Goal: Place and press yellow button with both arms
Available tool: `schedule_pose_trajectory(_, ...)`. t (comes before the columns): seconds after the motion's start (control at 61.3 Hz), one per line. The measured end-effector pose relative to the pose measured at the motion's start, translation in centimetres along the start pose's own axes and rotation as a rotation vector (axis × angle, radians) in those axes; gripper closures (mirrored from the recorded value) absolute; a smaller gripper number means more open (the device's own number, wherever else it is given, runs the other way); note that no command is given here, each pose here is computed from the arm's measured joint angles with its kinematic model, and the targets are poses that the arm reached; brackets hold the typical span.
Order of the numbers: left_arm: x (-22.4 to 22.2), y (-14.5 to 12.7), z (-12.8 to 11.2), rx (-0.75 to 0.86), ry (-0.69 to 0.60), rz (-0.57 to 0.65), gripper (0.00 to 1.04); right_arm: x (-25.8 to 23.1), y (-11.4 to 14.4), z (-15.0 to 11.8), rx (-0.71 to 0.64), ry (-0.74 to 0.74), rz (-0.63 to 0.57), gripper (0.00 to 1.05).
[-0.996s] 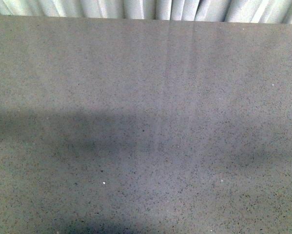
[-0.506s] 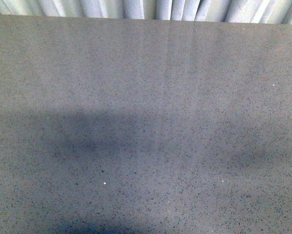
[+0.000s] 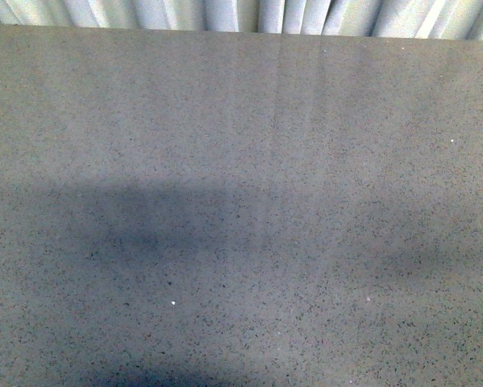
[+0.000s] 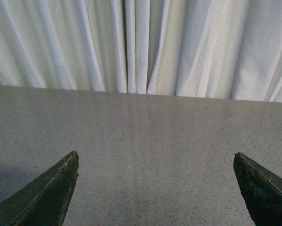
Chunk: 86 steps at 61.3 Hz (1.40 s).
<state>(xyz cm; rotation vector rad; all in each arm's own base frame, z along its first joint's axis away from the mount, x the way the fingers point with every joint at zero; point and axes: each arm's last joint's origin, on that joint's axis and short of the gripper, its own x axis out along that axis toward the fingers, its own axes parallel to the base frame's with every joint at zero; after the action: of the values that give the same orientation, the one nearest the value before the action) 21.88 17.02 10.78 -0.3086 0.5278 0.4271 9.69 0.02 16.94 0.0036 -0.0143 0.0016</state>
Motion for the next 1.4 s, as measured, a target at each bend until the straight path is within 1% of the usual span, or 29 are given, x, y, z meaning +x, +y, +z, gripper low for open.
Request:
schedule_pose_trajectory(0.555,0.8,0.6,-2.7,0.062,0.045,-0.020,0.09,0.0,0.0,0.0,0.000,0.000,0.000,0.09)
schedule_pose_trajectory(1.142,1.3,0.8,-3.1,0.088,0.025,-0.026,0.09,0.0,0.0,0.0,0.000,0.000,0.000,0.09)
schedule_pose_trajectory(1.175,1.3,0.8,-3.2,0.089,0.025,-0.026,0.11,0.0,0.0,0.0,0.000,0.000,0.000,0.09)
schedule_pose_trajectory(1.273,1.3,0.7,-3.3,0.093,0.022,-0.030,0.29,0.0,0.0,0.0,0.000,0.000,0.000,0.09)
schedule_pose_trajectory(1.404,1.3,0.7,-3.4,0.094,0.022,-0.036,0.47,0.0,0.0,0.0,0.000,0.000,0.000,0.09)
